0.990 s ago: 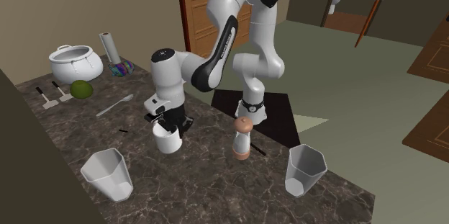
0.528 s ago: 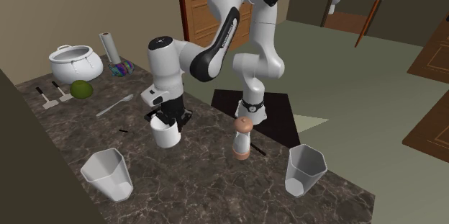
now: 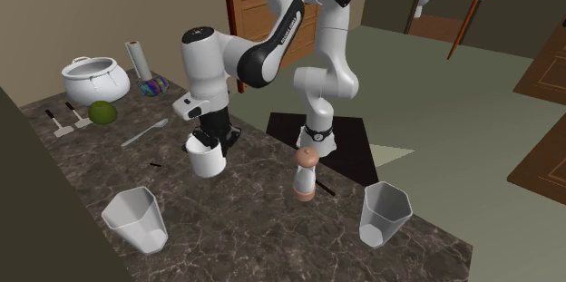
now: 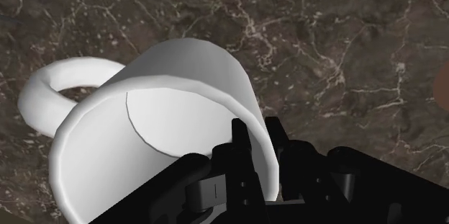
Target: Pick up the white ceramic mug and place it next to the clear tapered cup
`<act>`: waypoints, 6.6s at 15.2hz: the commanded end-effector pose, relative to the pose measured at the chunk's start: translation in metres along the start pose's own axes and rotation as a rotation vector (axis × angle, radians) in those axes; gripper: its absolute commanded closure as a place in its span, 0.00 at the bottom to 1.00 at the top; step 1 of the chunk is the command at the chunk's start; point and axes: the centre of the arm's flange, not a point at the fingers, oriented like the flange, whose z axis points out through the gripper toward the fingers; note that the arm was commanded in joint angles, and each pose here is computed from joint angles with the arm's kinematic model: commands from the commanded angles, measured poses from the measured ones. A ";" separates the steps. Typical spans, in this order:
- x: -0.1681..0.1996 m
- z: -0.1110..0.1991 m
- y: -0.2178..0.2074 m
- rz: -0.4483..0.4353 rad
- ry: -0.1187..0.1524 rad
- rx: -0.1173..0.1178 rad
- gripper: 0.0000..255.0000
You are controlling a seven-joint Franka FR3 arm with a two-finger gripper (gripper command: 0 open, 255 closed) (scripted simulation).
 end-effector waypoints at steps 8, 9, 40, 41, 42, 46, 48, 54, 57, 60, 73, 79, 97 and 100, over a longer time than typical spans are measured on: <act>0.002 -0.047 0.000 0.000 0.000 0.000 1.00; 0.002 -0.053 0.000 0.000 0.000 0.000 1.00; 0.104 -0.149 -0.123 0.000 0.000 0.000 1.00; 0.112 -0.149 -0.133 0.000 0.000 0.000 1.00; 0.120 -0.149 -0.143 0.000 0.000 0.000 1.00; 0.153 -0.148 -0.185 0.000 0.000 0.000 1.00; 0.170 -0.148 -0.205 0.000 0.000 0.000 1.00; 0.219 -0.147 -0.267 0.000 0.000 0.000 1.00; 0.244 -0.147 -0.298 0.000 0.000 0.000 1.00; 0.268 -0.146 -0.329 0.000 0.000 0.000 1.00; 0.349 -0.129 -0.431 0.000 0.000 0.000 1.00; 0.348 -0.097 -0.431 0.000 0.000 0.000 1.00; 0.344 -0.002 -0.432 0.000 0.000 0.000 1.00; 0.344 0.014 -0.432 0.000 0.000 0.000 1.00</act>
